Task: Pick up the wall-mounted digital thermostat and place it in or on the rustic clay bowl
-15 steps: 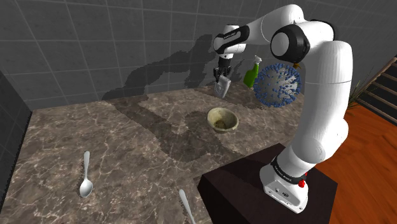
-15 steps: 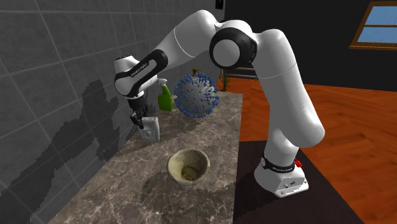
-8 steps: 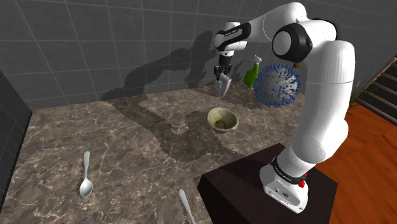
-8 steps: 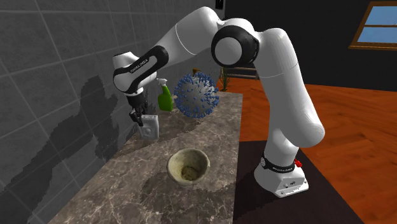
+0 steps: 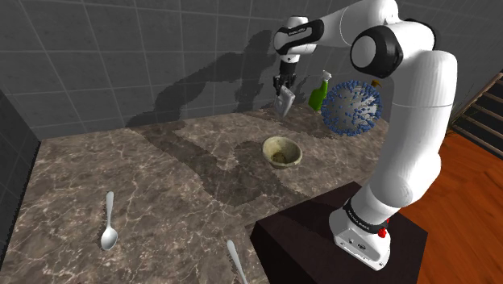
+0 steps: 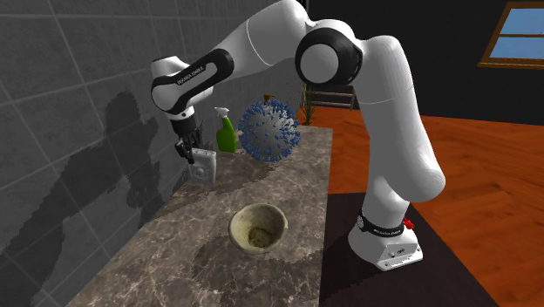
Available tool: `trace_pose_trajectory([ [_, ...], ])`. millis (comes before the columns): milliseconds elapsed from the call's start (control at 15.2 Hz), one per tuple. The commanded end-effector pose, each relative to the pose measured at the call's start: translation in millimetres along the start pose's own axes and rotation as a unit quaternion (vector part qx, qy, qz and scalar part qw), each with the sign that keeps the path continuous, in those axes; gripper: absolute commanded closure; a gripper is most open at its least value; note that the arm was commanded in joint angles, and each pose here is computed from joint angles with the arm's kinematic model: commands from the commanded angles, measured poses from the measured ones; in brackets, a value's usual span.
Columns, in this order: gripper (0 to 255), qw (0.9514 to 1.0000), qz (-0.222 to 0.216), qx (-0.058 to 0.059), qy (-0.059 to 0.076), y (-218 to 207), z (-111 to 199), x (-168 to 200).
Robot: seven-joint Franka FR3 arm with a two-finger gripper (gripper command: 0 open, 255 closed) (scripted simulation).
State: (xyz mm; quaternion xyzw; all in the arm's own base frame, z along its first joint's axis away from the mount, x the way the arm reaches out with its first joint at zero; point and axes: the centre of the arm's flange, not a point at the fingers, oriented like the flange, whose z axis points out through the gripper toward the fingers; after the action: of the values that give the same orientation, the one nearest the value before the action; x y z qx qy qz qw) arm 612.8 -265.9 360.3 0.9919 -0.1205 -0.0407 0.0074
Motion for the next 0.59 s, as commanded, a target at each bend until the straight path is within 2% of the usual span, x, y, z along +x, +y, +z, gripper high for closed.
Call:
trace_pose_trajectory([
  [0, 255, 1.0, 0.0, 0.0, 0.0, 1, -11, 0],
  [528, 255, 1.0, 0.0, 0.0, 0.0, 2, -53, -4],
])
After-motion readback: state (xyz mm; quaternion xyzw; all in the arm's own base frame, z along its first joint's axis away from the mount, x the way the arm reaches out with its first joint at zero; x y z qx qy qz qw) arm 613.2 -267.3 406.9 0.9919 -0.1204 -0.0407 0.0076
